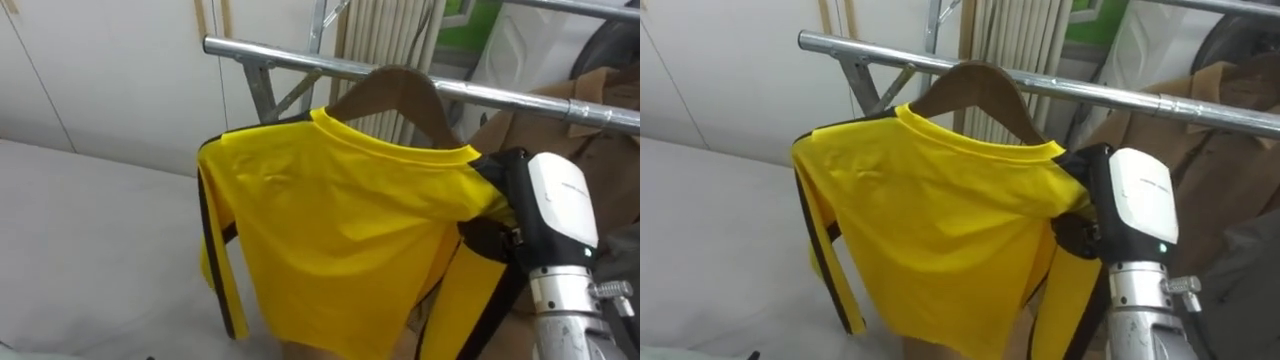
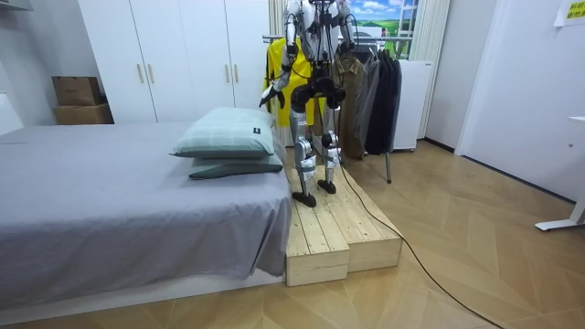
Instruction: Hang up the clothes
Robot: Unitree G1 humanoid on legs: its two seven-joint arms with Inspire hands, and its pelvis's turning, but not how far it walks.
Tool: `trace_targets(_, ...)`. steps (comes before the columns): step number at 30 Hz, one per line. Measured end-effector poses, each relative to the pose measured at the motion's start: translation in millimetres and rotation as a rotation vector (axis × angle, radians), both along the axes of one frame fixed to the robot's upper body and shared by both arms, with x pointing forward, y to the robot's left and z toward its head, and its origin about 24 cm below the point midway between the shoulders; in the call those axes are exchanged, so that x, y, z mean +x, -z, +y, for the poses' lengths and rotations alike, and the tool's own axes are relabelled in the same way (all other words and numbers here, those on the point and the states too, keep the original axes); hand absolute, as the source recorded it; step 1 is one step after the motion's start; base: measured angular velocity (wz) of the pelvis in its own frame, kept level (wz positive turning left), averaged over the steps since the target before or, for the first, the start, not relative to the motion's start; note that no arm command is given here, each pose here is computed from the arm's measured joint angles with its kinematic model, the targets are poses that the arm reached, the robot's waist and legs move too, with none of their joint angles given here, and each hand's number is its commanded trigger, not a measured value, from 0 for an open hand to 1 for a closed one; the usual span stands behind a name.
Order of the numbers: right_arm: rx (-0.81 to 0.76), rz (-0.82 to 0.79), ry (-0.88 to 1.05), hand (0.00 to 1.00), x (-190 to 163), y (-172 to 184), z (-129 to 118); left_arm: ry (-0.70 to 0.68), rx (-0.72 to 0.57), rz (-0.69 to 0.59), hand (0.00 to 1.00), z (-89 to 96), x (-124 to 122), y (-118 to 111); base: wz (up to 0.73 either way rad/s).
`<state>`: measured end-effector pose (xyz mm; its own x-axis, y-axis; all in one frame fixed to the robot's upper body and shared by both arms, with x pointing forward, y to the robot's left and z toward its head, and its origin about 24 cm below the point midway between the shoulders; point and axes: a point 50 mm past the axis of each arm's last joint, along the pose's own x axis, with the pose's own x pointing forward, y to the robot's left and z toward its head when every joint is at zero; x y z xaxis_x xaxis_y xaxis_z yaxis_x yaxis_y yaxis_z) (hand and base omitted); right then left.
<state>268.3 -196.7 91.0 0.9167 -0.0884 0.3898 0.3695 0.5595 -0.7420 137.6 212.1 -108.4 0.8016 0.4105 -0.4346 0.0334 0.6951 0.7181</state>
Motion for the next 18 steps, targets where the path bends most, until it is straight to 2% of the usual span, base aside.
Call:
trace_targets(7,0.103,0.043,-0.011,1.0,13,1,-2,0.017,-0.004,-0.041,0.0,-1.8,8,-7,0.02)
trace_targets(13,0.119,0.063,-0.033,1.0,17,-3,-4,0.048,0.021,-0.065,0.0,-3.5,16,-11,0.0)
trace_targets(18,0.172,0.138,-0.054,1.0,31,3,-7,0.096,0.053,-0.055,0.0,-4.8,17,-12,0.05)
